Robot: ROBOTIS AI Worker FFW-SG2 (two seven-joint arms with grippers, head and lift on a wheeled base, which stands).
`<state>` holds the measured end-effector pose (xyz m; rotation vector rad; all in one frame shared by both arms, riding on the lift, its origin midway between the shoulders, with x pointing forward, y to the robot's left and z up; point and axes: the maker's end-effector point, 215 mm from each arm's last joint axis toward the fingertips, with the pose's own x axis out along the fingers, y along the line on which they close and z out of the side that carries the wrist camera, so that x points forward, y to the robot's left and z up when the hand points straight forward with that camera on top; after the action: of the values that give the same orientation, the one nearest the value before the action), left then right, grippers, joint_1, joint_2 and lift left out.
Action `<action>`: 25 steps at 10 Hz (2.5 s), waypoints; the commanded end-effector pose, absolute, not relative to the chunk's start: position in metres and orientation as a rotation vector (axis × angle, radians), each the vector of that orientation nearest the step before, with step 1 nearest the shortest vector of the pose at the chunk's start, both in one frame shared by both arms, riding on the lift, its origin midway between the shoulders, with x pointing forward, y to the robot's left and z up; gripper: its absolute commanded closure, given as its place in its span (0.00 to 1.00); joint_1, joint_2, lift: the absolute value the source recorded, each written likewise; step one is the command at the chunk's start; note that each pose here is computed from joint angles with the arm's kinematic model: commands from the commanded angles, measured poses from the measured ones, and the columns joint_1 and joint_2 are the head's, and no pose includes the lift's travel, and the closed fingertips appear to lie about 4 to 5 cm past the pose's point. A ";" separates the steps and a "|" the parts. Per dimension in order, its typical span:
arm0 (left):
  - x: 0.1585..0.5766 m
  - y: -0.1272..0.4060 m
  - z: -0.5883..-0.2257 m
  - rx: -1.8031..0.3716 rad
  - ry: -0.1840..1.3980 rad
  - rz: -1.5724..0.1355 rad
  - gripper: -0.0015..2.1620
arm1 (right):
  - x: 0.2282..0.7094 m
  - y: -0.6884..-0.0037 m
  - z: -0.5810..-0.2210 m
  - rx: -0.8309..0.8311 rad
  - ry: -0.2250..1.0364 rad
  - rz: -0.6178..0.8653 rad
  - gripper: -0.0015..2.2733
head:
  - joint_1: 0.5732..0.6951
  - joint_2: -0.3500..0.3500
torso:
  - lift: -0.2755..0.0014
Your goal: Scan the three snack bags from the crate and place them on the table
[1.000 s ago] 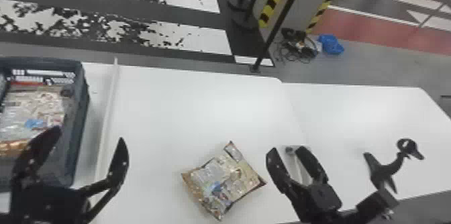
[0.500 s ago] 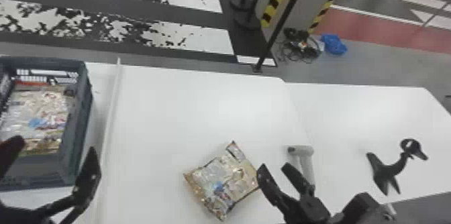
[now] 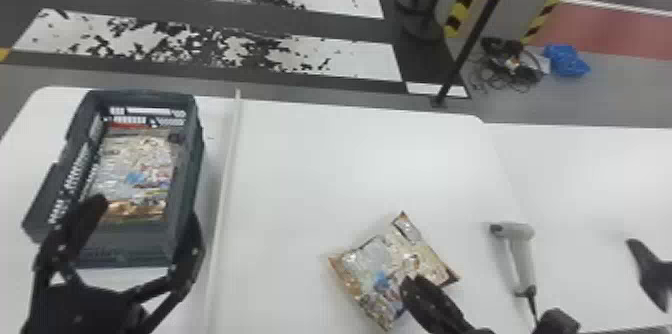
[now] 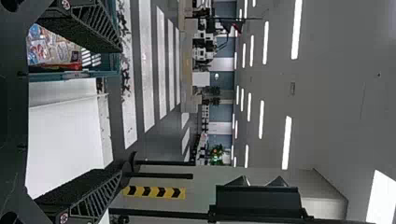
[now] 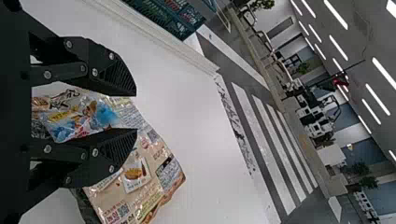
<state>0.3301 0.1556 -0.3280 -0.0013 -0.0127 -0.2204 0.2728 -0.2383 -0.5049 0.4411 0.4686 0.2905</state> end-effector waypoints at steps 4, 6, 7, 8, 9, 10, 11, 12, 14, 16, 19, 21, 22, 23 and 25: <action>0.329 0.151 -0.332 0.003 0.001 -0.250 0.04 | 0.309 -0.293 -0.511 0.397 0.403 0.180 0.99 | 1.00 0.24 | 0.86; 0.326 0.149 -0.335 0.006 0.010 -0.258 0.04 | 0.332 -0.327 -0.511 0.370 0.373 0.117 0.99 | 1.00 0.12 | 0.86; 0.326 0.148 -0.334 0.006 0.008 -0.264 0.04 | 0.337 -0.339 -0.522 0.358 0.386 0.095 0.99 | 1.00 0.08 | 0.86; 0.325 0.148 -0.333 0.007 0.006 -0.267 0.04 | 0.339 -0.346 -0.535 0.343 0.406 0.084 0.99 | 1.00 0.05 | 0.86; 0.323 0.146 -0.332 0.008 0.002 -0.274 0.04 | 0.340 -0.353 -0.546 0.335 0.420 0.068 0.99 | 1.00 0.03 | 0.86; 0.323 0.145 -0.333 0.007 0.003 -0.277 0.04 | 0.340 -0.358 -0.552 0.323 0.427 0.059 0.99 | 1.00 0.02 | 0.86; 0.323 0.145 -0.334 0.007 0.005 -0.278 0.04 | 0.340 -0.362 -0.558 0.314 0.438 0.055 0.99 | 1.00 0.00 | 0.86; 0.323 0.145 -0.332 0.008 0.001 -0.279 0.04 | 0.339 -0.367 -0.561 0.306 0.441 0.049 0.99 | 1.00 0.00 | 0.86; 0.322 0.144 -0.334 0.009 0.004 -0.284 0.04 | 0.333 -0.373 -0.567 0.285 0.445 0.042 0.99 | 1.00 0.00 | 0.86; 0.321 0.142 -0.333 0.006 -0.002 -0.289 0.04 | 0.327 -0.378 -0.572 0.278 0.450 0.043 0.99 | 1.00 0.00 | 0.86; 0.322 0.141 -0.331 0.000 -0.010 -0.295 0.04 | 0.315 -0.376 -0.576 0.277 0.464 0.061 0.99 | 1.00 0.00 | 0.86; 0.321 0.141 -0.331 -0.005 -0.015 -0.295 0.04 | 0.304 -0.370 -0.581 0.282 0.477 0.078 0.99 | 1.00 0.00 | 0.86; 0.321 0.141 -0.330 -0.010 -0.019 -0.298 0.04 | 0.300 -0.368 -0.582 0.284 0.480 0.082 0.99 | 1.00 0.00 | 0.86; 0.321 0.141 -0.327 -0.012 -0.030 -0.299 0.04 | 0.296 -0.363 -0.584 0.291 0.485 0.095 0.99 | 1.00 0.00 | 0.86; 0.321 0.139 -0.327 -0.014 -0.030 -0.304 0.04 | 0.290 -0.355 -0.586 0.301 0.489 0.111 0.99 | 1.00 0.00 | 0.86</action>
<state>0.3204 0.1392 -0.3275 -0.0138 -0.0291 -0.3037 0.2911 -0.3556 -0.5855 0.2987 0.4890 0.1123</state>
